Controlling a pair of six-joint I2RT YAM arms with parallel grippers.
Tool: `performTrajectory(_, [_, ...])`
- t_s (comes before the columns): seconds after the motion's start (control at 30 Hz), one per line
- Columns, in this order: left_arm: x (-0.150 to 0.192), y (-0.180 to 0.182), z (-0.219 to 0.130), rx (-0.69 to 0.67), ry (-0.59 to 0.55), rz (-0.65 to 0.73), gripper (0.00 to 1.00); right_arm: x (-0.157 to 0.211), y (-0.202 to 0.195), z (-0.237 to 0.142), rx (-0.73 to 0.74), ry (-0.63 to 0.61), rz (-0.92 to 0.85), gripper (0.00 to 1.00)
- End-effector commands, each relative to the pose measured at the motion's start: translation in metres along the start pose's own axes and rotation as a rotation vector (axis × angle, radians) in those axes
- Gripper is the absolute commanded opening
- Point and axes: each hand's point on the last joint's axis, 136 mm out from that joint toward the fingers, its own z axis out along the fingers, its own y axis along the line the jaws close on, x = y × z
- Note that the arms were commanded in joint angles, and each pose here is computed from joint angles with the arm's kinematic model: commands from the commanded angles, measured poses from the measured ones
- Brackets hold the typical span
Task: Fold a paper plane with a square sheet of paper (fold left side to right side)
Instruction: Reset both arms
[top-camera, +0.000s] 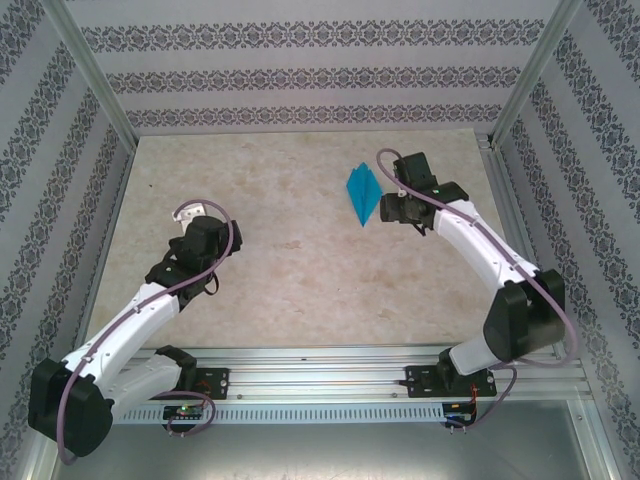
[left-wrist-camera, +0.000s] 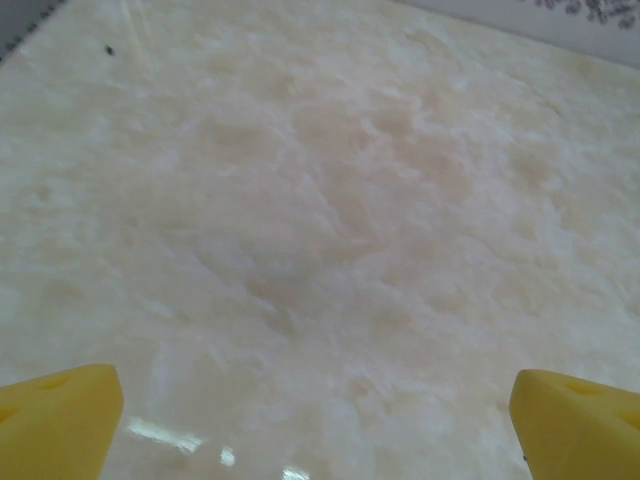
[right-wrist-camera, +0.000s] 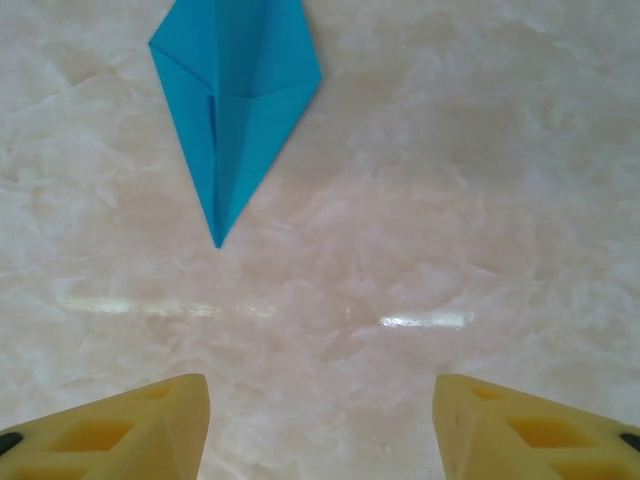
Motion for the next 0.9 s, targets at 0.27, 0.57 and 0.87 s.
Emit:
performTrajectory(0.27, [-0.052,0.040,0.019,-0.260,-0.288,0.150,1.00,-0.005,-0.084,-0.013,0.139,-0.443,0.187,0.97])
performTrajectory(0.57, [-0.017,0.047,0.059,-0.247,-0.258,0.227,1.00,0.003,-0.144,0.022,0.182,-0.530,0.293,0.98])
performTrajectory(0.87, [-0.012,0.024,0.081,-0.077,-0.353,0.302,1.00,-0.011,-0.137,0.036,0.171,-0.719,0.160,0.98])
